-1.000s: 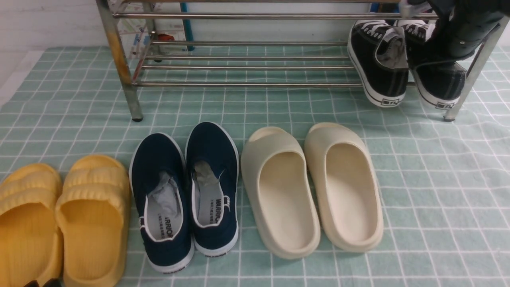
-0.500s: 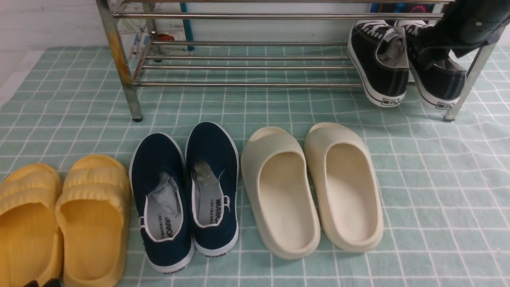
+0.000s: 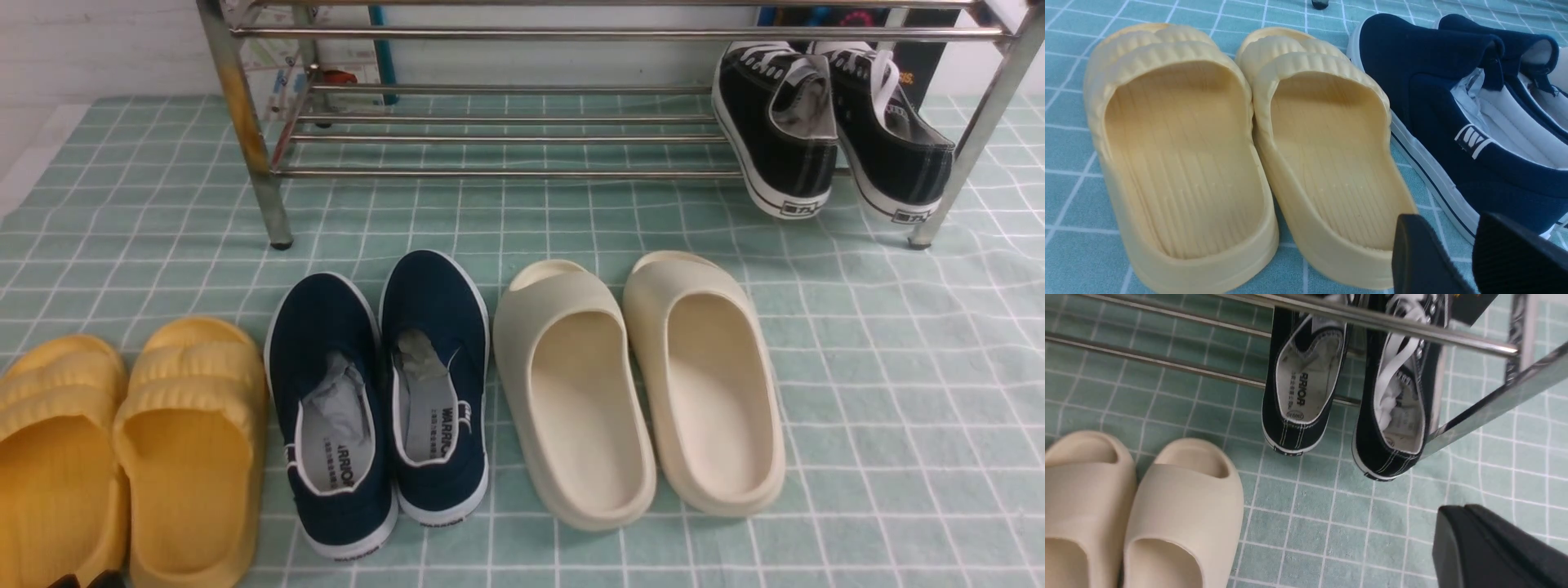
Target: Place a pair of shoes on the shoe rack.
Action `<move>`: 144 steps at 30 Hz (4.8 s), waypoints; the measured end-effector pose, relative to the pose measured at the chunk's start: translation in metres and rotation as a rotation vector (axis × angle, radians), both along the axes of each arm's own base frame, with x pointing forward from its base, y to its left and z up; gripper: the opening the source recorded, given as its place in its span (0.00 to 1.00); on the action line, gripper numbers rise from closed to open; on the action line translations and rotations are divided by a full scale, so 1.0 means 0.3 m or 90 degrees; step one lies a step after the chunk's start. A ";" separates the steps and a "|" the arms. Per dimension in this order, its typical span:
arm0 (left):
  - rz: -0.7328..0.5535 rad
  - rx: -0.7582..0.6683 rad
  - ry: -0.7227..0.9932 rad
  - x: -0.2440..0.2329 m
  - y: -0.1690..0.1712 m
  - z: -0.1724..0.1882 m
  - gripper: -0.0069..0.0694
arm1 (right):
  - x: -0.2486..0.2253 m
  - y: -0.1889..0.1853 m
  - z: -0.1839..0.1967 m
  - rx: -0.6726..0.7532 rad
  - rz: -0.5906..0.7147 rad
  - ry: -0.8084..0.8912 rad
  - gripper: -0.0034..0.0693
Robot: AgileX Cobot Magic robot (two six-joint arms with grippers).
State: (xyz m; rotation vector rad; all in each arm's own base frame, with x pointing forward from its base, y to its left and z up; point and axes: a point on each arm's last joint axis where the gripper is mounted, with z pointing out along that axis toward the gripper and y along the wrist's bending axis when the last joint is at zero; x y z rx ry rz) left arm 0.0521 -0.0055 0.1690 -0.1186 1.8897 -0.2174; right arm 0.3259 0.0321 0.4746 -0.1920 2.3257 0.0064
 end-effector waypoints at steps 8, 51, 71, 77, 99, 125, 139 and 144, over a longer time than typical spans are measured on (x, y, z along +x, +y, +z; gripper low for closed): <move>0.000 0.000 0.000 0.000 0.000 0.000 0.38 | -0.277 -0.040 0.118 -0.012 -0.012 -0.144 0.04; 0.002 0.000 0.000 0.000 0.000 0.000 0.38 | -0.835 -0.072 -0.969 -0.009 0.057 -0.338 0.07; 0.003 0.000 0.000 0.000 0.001 0.000 0.40 | -0.898 -0.117 -0.937 -0.018 -0.071 -0.450 0.09; 0.003 0.000 0.000 0.000 0.001 0.000 0.40 | -0.898 -0.117 -0.937 -0.018 -0.071 -0.450 0.10; 0.003 0.000 0.000 0.000 0.001 0.000 0.40 | -0.912 -0.121 -1.002 0.057 -0.126 -0.297 0.04; 0.003 0.000 0.000 0.000 0.001 0.000 0.40 | -0.912 -0.121 -1.003 0.062 -0.129 -0.297 0.06; 0.003 0.000 0.000 0.000 0.001 0.000 0.40 | -0.912 -0.121 -1.002 0.062 -0.129 -0.295 0.07; 0.003 0.000 0.000 0.000 0.001 0.000 0.40 | -0.912 -0.121 -1.002 0.062 -0.129 -0.295 0.07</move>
